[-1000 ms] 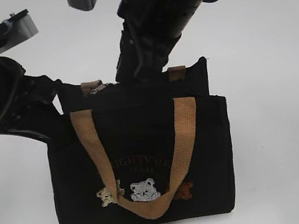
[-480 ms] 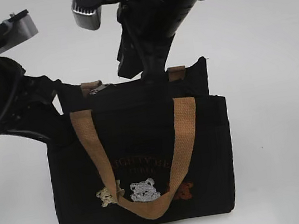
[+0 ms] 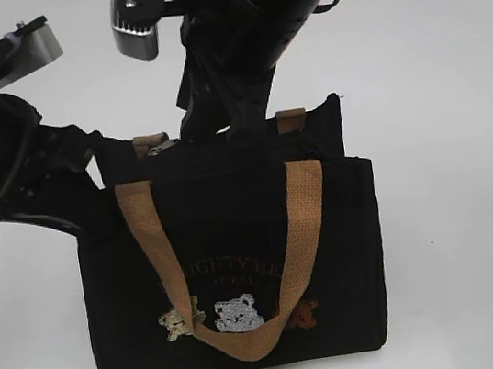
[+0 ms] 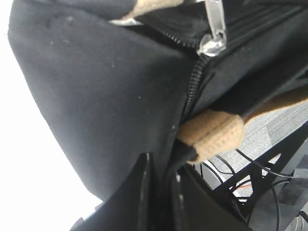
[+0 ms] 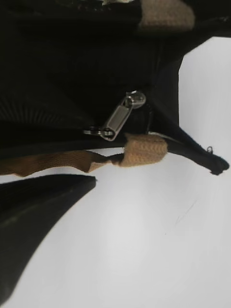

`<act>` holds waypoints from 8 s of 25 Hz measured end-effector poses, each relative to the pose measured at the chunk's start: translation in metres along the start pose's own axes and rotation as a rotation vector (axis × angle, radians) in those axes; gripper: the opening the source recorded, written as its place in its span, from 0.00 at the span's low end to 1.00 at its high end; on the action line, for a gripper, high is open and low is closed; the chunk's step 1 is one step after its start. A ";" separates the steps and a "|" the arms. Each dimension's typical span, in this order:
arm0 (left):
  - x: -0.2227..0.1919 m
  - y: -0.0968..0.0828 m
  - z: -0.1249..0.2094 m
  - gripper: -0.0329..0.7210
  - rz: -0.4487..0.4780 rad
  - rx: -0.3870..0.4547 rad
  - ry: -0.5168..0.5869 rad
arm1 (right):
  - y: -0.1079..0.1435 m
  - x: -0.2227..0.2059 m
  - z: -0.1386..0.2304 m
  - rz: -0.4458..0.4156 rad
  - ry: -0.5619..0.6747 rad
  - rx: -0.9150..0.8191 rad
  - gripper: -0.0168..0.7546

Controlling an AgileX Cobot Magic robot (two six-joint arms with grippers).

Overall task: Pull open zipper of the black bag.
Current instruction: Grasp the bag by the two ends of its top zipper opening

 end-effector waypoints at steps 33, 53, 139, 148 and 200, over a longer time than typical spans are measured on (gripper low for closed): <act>0.000 0.000 0.003 0.09 0.000 -0.003 0.015 | 0.022 -0.021 -0.002 -0.066 0.030 0.091 0.02; 0.000 -0.001 0.000 0.09 0.006 0.004 -0.002 | 0.014 0.012 -0.001 -0.044 0.017 -0.003 0.02; 0.000 -0.002 0.003 0.09 0.013 0.004 0.017 | 0.021 0.007 -0.003 -0.087 0.006 0.027 0.20; 0.000 -0.001 0.003 0.09 0.012 0.004 0.018 | 0.022 -0.003 0.003 -0.105 0.034 0.027 0.20; -0.001 -0.001 0.005 0.09 0.011 0.002 0.025 | 0.019 0.020 -0.007 -0.074 -0.017 0.066 0.02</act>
Point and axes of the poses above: a point on each arm's last joint axis where the gripper is mounted, x pointing back along that axis away from the gripper, y along the wrist's bending axis when the last joint is at zero, z = x × y, the point moved 8 cm from there along -x, pointing out along that axis toward the gripper, and after that the axes turned 14 degrees about -x, right-handed, at the moved point
